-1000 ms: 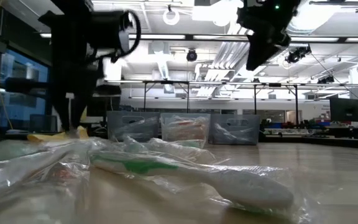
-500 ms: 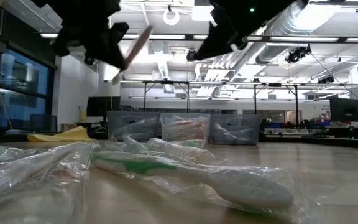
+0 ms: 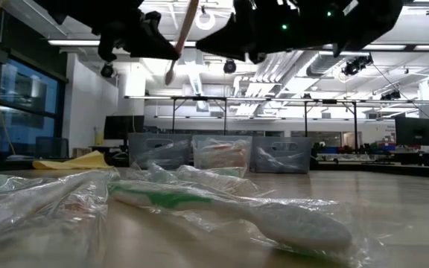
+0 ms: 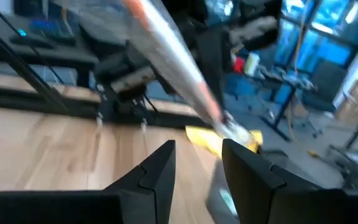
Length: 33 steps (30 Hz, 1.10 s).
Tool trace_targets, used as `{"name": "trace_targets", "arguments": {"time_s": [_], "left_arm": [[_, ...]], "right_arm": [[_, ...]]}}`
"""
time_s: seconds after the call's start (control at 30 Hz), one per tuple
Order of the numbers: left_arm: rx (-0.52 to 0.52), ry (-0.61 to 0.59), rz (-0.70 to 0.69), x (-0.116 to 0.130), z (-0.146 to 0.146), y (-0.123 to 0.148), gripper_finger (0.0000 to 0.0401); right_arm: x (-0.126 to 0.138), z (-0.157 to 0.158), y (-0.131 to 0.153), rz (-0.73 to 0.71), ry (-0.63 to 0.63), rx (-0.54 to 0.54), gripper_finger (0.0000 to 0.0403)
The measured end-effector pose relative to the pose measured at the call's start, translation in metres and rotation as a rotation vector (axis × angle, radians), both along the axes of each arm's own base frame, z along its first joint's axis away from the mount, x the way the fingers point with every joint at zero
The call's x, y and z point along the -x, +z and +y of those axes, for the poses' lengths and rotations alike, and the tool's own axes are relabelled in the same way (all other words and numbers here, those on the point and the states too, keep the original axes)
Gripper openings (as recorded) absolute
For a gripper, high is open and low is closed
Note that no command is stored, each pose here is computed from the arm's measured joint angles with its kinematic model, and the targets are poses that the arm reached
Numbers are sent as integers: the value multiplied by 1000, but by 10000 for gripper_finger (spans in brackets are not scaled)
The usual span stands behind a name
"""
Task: Pick & Place Toothbrushes
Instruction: Put the orange toothbrush into the transparent bin
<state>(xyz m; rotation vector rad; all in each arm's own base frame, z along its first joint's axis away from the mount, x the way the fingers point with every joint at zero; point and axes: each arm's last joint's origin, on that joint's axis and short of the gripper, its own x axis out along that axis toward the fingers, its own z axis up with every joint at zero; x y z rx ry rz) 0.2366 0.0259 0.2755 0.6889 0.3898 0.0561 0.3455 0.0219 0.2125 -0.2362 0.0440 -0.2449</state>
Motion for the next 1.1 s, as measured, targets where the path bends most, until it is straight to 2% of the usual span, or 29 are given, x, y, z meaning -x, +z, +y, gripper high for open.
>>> {"name": "trace_targets", "arguments": {"time_s": [0.23,0.37,0.5,0.6,0.67,0.77,0.93,1.1], "left_arm": [[1,3,-5,0,0,1,7],[4,4,-3,0,0,1,7],[8,6,7,0,0,0,7],[14,27,17,1,1,-2,9],[13,41,13,1,1,-1,24],[16,63,20,1,1,-2,68],[20,86,18,1,2,-2,141],[-36,242,73,11,6,-3,184]], "right_arm": [[-14,2,8,-127,25,60,125],[-25,4,14,-145,80,93,125],[-29,4,20,-148,54,93,122],[-29,3,18,-128,27,95,99],[-29,3,18,-125,20,97,66],[-29,1,17,-113,-2,92,19],[-28,-1,17,-110,-25,65,19],[-26,-10,27,-25,-181,68,19]]}}
